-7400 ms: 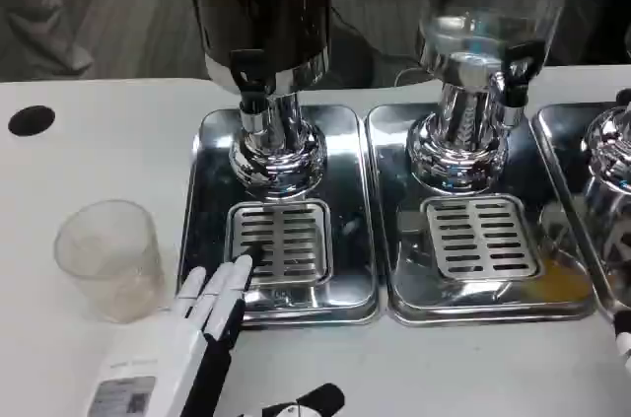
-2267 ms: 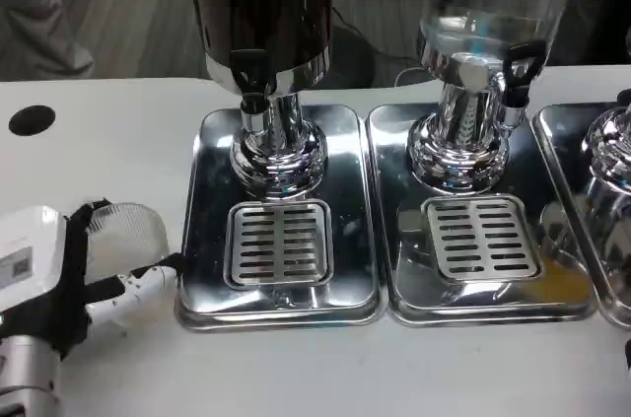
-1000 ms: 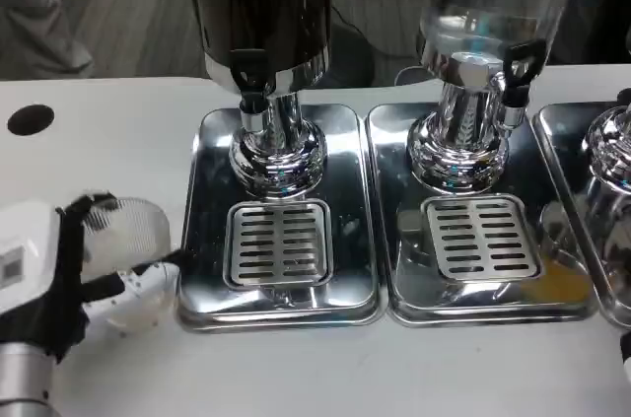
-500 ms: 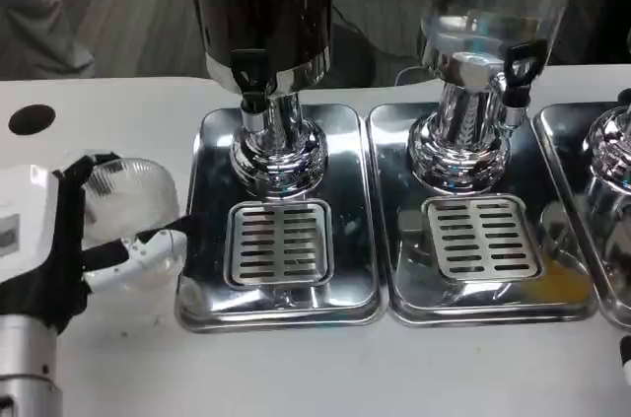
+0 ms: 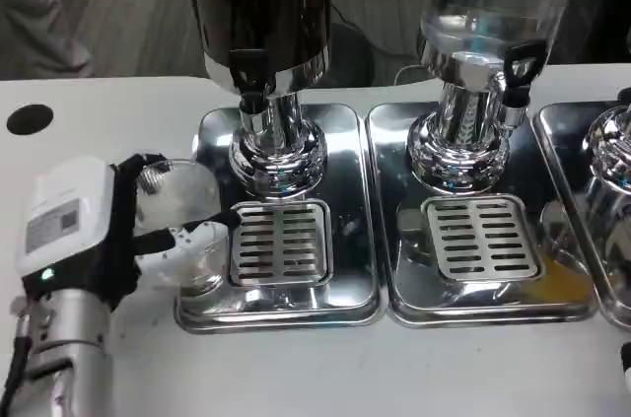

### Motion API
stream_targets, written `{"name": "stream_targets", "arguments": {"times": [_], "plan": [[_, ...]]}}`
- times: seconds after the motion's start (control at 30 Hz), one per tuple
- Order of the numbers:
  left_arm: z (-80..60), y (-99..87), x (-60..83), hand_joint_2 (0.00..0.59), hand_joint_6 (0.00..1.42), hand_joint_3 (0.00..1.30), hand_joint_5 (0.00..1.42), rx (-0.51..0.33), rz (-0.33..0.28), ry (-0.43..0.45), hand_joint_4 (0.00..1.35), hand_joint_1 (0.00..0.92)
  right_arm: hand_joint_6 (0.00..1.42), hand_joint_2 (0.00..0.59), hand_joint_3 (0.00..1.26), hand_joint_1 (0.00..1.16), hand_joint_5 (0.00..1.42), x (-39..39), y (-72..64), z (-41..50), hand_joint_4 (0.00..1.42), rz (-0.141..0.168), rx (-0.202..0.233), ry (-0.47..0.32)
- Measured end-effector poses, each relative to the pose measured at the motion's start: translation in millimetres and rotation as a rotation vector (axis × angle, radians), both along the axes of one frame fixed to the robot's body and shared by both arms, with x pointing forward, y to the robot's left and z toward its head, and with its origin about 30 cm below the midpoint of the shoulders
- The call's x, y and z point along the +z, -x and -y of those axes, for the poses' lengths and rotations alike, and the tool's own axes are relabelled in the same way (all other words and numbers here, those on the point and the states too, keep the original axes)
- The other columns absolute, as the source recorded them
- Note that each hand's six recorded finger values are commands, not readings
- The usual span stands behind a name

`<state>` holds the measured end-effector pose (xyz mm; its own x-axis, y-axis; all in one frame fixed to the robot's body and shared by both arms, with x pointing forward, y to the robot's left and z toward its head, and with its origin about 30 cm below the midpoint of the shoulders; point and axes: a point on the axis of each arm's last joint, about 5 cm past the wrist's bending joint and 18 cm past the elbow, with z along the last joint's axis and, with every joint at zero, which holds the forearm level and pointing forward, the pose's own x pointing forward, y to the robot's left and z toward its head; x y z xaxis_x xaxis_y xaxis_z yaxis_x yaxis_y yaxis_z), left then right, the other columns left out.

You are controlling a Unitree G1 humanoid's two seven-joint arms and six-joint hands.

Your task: Grasp the cup under the faucet to collect the drink, then remove the cup.

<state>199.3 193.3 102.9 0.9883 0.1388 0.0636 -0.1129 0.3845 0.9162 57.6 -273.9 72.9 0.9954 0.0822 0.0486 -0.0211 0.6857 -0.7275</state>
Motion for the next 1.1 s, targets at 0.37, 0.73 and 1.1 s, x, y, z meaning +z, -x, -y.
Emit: {"name": "stream_targets", "arguments": {"times": [0.37, 0.73, 1.1], "plan": [[17.8, -13.4, -2.7, 0.101, 0.71, 0.46, 0.66, -0.057, -0.005, -0.019, 0.50, 0.392, 0.00, 0.452, 0.11, 0.26, 0.00, -0.7, 2.1, 4.4, 0.00, -0.011, -0.006, 0.005], [29.8, -22.6, -6.2, 0.101, 0.71, 0.46, 0.66, -0.079, 0.010, -0.018, 0.50, 0.392, 0.00, 0.452, 0.11, 0.26, 0.00, -2.0, 1.1, 6.1, 0.00, -0.016, -0.009, 0.005], [50.2, -27.3, -8.2, 0.103, 0.71, 0.46, 0.66, -0.151, 0.016, 0.000, 0.50, 0.388, 0.00, 0.452, 0.11, 0.26, 0.00, -1.4, -3.3, 6.5, 0.00, -0.008, -0.001, 0.007]]}}
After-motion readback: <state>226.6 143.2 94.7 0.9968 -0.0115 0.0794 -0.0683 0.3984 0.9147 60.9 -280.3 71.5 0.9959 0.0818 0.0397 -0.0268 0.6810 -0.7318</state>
